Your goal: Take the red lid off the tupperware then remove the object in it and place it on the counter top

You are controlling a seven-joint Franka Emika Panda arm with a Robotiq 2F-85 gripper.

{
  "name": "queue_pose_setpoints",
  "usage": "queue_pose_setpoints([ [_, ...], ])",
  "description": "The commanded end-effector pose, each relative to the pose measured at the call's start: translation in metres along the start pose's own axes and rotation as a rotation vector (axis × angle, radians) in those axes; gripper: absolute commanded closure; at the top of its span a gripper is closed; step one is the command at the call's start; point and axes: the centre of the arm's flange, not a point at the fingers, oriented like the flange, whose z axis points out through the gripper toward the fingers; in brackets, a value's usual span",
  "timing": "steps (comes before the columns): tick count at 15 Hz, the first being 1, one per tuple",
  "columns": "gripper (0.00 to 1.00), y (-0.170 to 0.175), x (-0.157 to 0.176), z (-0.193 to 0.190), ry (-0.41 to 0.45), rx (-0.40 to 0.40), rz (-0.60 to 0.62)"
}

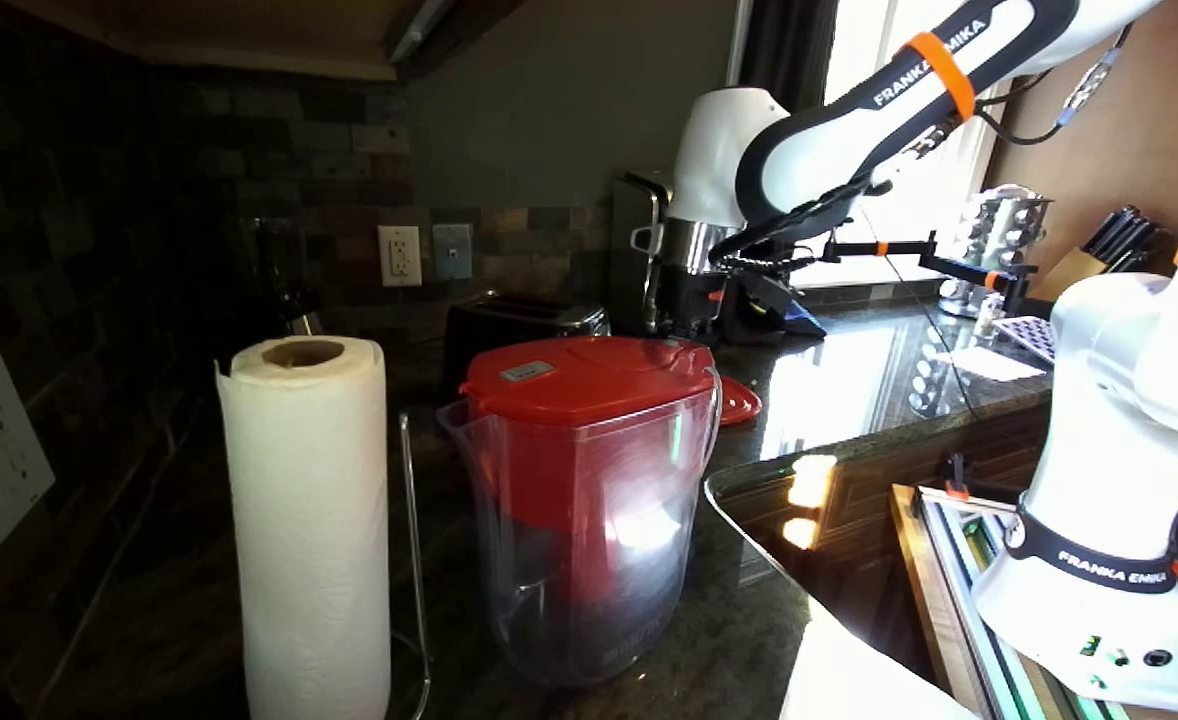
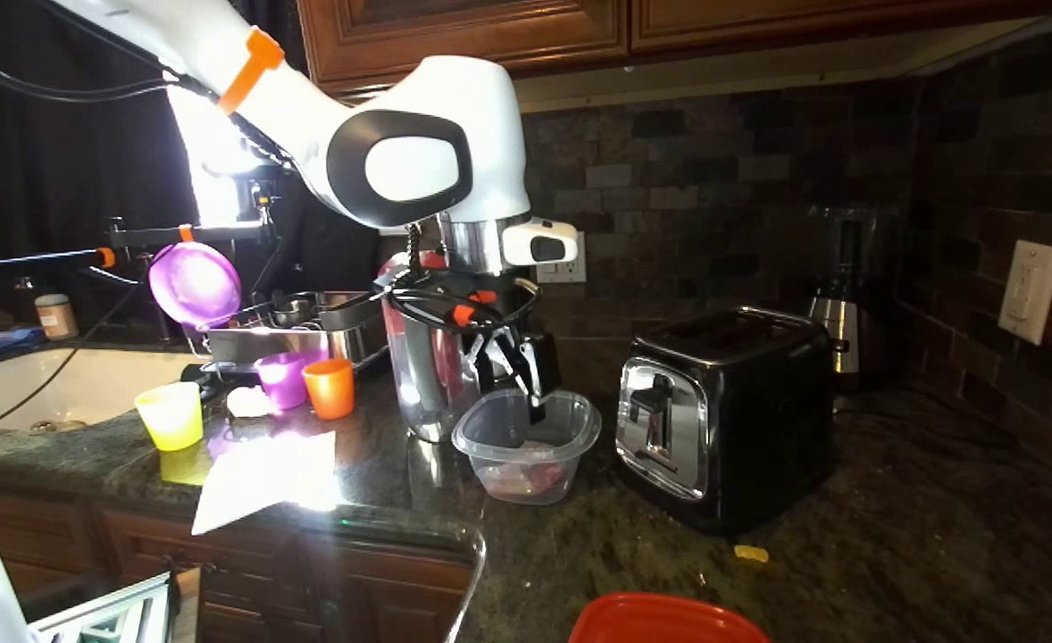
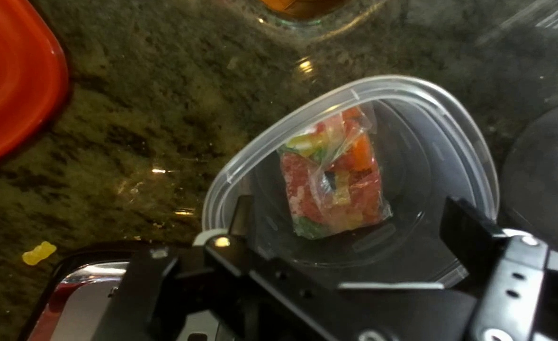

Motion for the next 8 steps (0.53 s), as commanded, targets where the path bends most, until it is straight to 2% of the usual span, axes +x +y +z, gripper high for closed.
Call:
queue_pose_setpoints([
  [1,0.0,0.002,0.014,0.02,0.003,-0.013,-0.045],
  [8,0.0,-0.002,0.018,0.048,-0.018,-0.013,-0.096],
])
